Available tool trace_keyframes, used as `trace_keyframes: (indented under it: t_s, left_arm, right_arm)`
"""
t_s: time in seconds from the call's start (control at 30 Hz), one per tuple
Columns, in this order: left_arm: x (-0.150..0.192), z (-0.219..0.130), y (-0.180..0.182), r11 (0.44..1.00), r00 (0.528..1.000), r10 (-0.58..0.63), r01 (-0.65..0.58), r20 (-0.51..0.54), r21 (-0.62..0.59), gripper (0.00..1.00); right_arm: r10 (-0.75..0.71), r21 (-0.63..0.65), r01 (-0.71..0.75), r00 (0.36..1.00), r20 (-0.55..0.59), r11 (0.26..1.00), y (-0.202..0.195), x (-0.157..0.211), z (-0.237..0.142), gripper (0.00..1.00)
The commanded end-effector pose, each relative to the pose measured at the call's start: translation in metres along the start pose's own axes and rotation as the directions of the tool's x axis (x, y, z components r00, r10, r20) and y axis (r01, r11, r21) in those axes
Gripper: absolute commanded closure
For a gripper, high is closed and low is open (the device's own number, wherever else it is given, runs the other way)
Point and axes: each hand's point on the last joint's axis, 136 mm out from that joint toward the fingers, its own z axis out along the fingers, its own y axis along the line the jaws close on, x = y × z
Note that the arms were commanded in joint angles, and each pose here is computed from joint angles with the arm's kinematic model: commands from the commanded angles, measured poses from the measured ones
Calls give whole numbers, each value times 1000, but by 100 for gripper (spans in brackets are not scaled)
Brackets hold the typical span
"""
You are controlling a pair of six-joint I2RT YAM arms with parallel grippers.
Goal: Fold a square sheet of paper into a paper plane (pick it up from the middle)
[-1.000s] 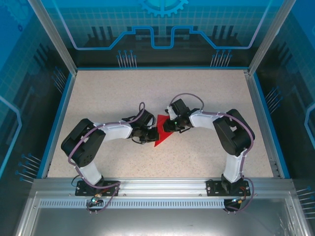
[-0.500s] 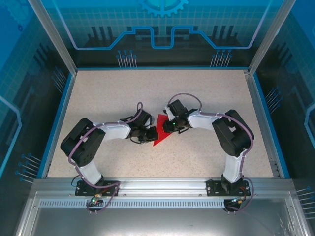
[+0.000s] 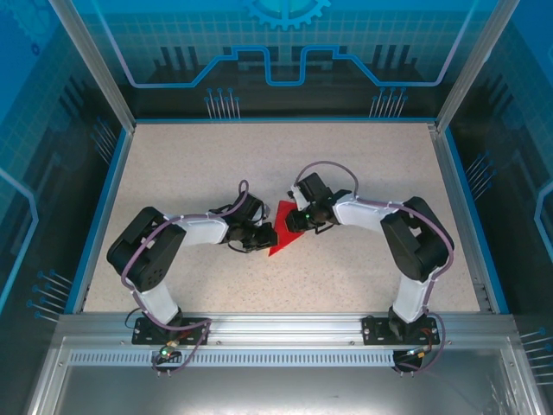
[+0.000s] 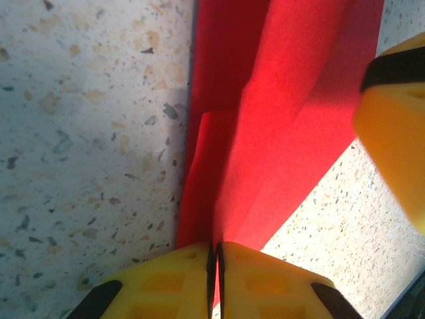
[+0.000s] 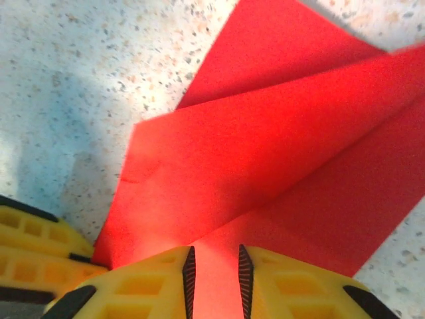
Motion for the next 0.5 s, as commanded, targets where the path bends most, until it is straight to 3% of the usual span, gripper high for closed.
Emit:
trace_keyframes:
  t_s: [0.0, 0.47]
  left_arm:
    - [-1, -7, -5, 999, 999, 37, -37, -22, 2, 85]
    - [-5, -23, -12, 973, 978, 205, -207, -36, -103, 66]
  right_arm:
    - [-44, -28, 44, 999, 12, 999, 13, -8, -13, 73]
    - [-51, -25, 51, 999, -19, 998, 10, 3, -4, 73]
